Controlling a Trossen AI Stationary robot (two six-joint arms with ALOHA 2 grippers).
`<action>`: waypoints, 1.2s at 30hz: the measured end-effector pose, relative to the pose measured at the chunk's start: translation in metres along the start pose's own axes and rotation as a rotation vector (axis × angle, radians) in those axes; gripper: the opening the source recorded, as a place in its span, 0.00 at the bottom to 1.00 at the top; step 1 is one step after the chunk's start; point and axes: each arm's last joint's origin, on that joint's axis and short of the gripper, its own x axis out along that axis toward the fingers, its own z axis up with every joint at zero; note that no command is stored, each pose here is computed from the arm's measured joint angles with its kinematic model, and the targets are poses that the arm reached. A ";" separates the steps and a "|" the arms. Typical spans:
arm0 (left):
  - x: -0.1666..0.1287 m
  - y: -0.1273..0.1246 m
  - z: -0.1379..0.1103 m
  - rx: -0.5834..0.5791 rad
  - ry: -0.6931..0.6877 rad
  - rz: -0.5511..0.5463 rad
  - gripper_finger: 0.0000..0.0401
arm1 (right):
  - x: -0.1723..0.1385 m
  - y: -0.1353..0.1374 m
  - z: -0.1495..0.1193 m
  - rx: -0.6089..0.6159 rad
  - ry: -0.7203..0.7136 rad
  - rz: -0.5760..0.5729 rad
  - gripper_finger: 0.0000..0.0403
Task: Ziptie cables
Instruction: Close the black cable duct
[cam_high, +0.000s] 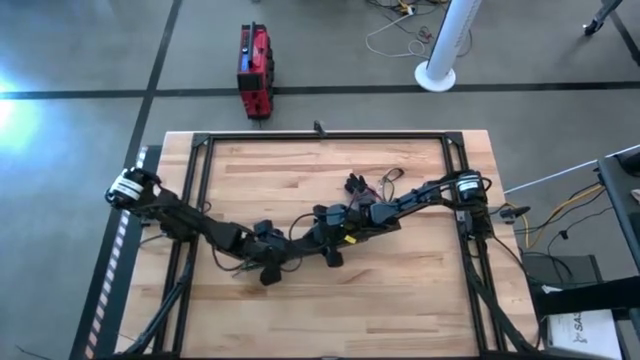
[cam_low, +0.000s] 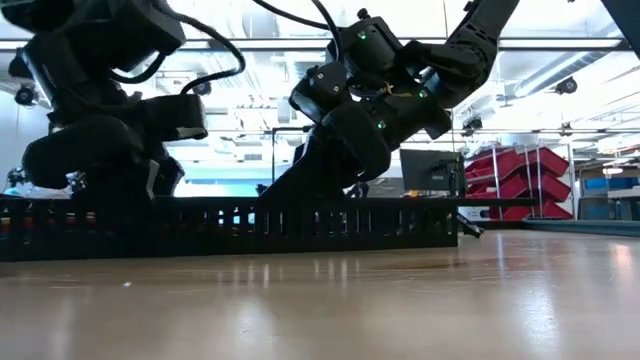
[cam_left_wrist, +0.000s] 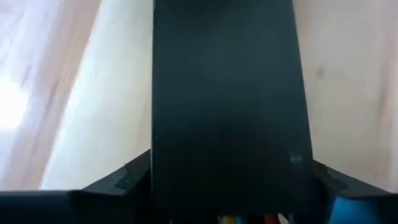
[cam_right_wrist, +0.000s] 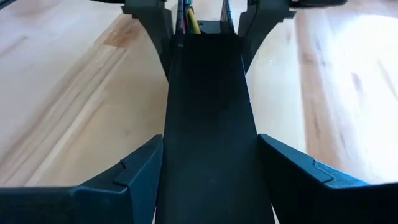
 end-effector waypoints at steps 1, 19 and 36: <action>-0.002 0.001 0.000 -0.004 0.024 0.014 0.60 | -0.001 0.000 -0.001 -0.002 0.001 -0.007 0.54; -0.008 0.005 -0.042 -0.113 0.131 -0.020 0.56 | -0.007 -0.011 -0.009 -0.014 0.046 0.009 0.54; -0.005 0.007 -0.030 -0.040 0.088 -0.017 0.54 | -0.003 -0.006 -0.004 0.018 -0.025 0.087 0.54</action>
